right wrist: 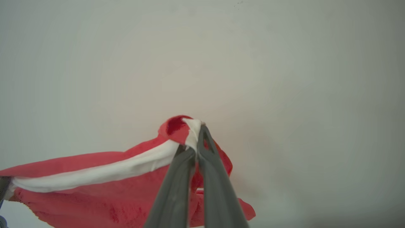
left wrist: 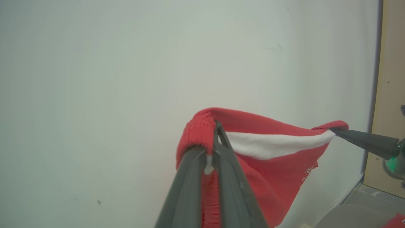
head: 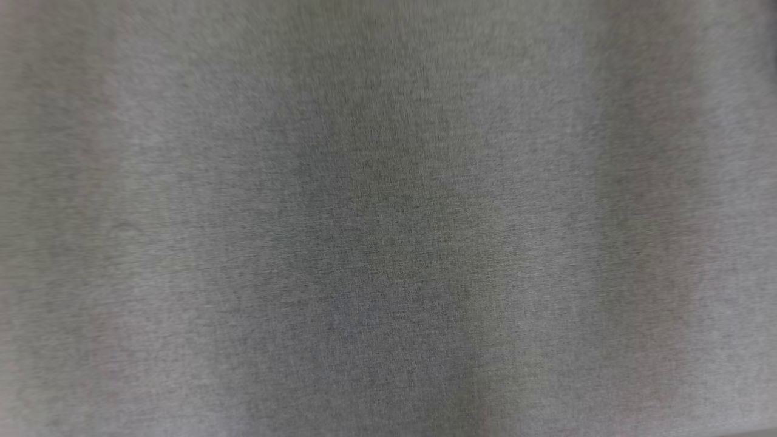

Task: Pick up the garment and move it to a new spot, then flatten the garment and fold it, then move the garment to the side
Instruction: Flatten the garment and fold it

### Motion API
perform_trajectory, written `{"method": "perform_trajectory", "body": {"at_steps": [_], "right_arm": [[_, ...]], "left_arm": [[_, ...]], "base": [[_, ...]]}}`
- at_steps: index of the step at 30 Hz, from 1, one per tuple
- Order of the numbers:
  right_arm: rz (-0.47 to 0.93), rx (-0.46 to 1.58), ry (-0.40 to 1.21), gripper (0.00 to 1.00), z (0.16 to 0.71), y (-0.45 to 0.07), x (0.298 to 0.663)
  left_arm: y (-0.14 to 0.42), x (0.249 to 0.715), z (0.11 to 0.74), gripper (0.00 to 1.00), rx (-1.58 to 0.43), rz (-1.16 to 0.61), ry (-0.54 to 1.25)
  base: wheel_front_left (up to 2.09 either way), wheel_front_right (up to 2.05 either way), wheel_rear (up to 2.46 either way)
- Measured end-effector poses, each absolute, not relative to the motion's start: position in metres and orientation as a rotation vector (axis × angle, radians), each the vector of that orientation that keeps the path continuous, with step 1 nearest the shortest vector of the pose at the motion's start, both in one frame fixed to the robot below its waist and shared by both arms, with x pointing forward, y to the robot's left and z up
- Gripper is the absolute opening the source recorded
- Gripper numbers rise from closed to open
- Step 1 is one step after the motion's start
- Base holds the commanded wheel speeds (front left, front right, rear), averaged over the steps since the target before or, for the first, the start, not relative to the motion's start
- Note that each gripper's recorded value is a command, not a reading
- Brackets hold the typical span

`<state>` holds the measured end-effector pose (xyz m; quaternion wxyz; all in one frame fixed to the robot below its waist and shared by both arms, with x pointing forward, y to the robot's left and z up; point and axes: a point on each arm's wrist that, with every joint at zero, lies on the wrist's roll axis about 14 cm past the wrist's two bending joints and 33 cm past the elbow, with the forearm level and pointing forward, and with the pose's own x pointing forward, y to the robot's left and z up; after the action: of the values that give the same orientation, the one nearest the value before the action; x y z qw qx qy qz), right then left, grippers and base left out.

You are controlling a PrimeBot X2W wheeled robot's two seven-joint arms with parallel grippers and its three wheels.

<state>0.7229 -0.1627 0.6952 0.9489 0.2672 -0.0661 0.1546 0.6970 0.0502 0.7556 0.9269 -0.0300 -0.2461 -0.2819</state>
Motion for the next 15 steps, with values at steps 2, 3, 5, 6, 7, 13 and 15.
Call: {"method": "perform_trajectory", "body": {"at_steps": [2, 3, 5, 6, 7, 13, 15], "right_arm": [[0.281, 0.535, -0.129, 0.0, 0.695, -0.168, 0.736], [0.271, 0.517, -0.127, 0.0, 0.696, -0.168, 0.741], [0.25, 0.514, -0.136, 0.0, 0.701, -0.171, 0.75], [0.241, 0.508, -0.14, 0.0, 0.703, -0.172, 0.754], [0.231, 0.506, -0.141, 0.0, 0.703, -0.173, 0.757], [0.187, 0.506, -0.107, 0.0, 0.685, -0.176, 0.771], [0.189, 0.506, -0.082, 0.0, 0.675, -0.172, 0.775]], "left_arm": [[0.051, 0.708, 0.759, 0.0, -0.096, -0.564, -0.512], [0.051, 0.713, 0.76, 0.0, -0.096, -0.558, -0.511], [0.05, 0.722, 0.763, 0.0, -0.098, -0.547, -0.513], [0.05, 0.725, 0.764, 0.0, -0.101, -0.543, -0.515], [0.051, 0.729, 0.764, 0.0, -0.105, -0.536, -0.514], [0.043, 0.75, 0.734, 0.0, -0.133, -0.527, -0.45], [0.038, 0.755, 0.722, 0.0, -0.121, -0.534, -0.428]], "base": [[0.0, 0.0, 0.0], [0.0, 0.0, 0.0], [0.0, 0.0, 0.0], [0.0, 0.0, 0.0], [0.0, 0.0, 0.0], [0.0, 0.0, 0.0], [0.0, 0.0, 0.0]]}}
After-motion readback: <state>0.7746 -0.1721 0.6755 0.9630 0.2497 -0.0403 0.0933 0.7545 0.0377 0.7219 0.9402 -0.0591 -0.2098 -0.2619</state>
